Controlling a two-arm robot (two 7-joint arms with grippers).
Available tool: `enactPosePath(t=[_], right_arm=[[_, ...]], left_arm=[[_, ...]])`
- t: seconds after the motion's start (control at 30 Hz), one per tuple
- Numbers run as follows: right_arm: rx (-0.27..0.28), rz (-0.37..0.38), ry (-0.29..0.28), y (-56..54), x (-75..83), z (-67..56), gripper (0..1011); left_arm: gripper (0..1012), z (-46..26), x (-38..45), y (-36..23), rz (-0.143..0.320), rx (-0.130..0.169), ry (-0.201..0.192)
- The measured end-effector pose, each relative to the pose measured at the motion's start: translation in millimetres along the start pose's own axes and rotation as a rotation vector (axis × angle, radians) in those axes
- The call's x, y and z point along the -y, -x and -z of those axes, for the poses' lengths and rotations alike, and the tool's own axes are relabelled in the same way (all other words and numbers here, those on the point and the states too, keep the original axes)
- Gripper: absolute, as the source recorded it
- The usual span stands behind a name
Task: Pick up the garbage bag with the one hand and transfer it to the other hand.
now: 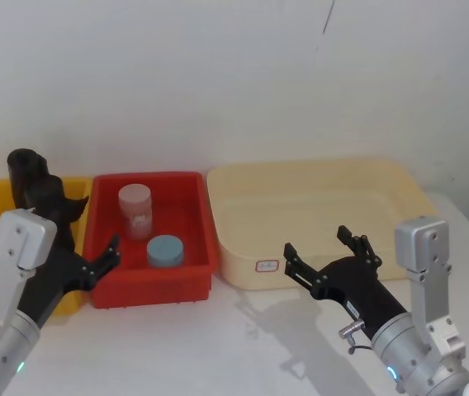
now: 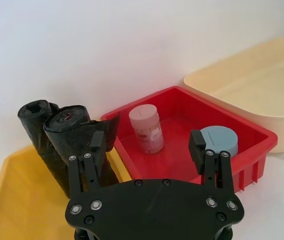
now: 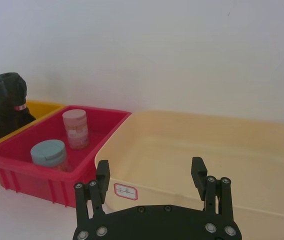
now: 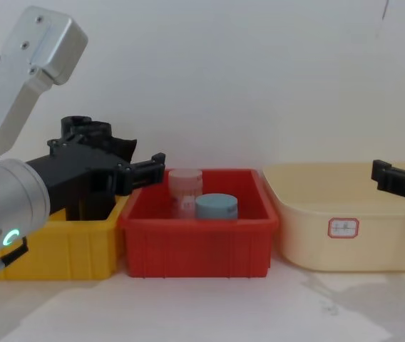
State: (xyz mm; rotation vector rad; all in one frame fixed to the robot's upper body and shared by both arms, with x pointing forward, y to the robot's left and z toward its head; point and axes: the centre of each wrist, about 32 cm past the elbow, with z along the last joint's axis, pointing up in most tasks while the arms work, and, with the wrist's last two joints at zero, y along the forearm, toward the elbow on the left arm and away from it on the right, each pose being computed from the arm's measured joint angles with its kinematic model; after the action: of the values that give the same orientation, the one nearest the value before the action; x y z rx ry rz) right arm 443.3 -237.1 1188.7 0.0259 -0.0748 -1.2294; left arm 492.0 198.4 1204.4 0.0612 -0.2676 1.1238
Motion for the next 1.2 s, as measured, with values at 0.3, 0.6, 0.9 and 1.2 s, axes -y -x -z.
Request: enactPosePath(t=[0.3,0.6,0.9,1.2], right_arm=[[0.0,0.0,0.0,0.0,0.0,0.0,1006],[0.0,0.0,0.0,0.0,0.0,0.0,1006],[0.0,0.0,0.0,0.0,0.0,0.0,1006],[0.0,0.0,0.0,0.0,0.0,0.0,1006]], left_arm=[[1001,0.0,0.0,0.0,0.0,0.0,0.0],[1001,0.0,0.0,0.0,0.0,0.0,0.0],[1001,0.0,0.0,0.0,0.0,0.0,0.0],[1001,-1.3,-0.6,-1.3,0.0,-0.007,-0.006]])
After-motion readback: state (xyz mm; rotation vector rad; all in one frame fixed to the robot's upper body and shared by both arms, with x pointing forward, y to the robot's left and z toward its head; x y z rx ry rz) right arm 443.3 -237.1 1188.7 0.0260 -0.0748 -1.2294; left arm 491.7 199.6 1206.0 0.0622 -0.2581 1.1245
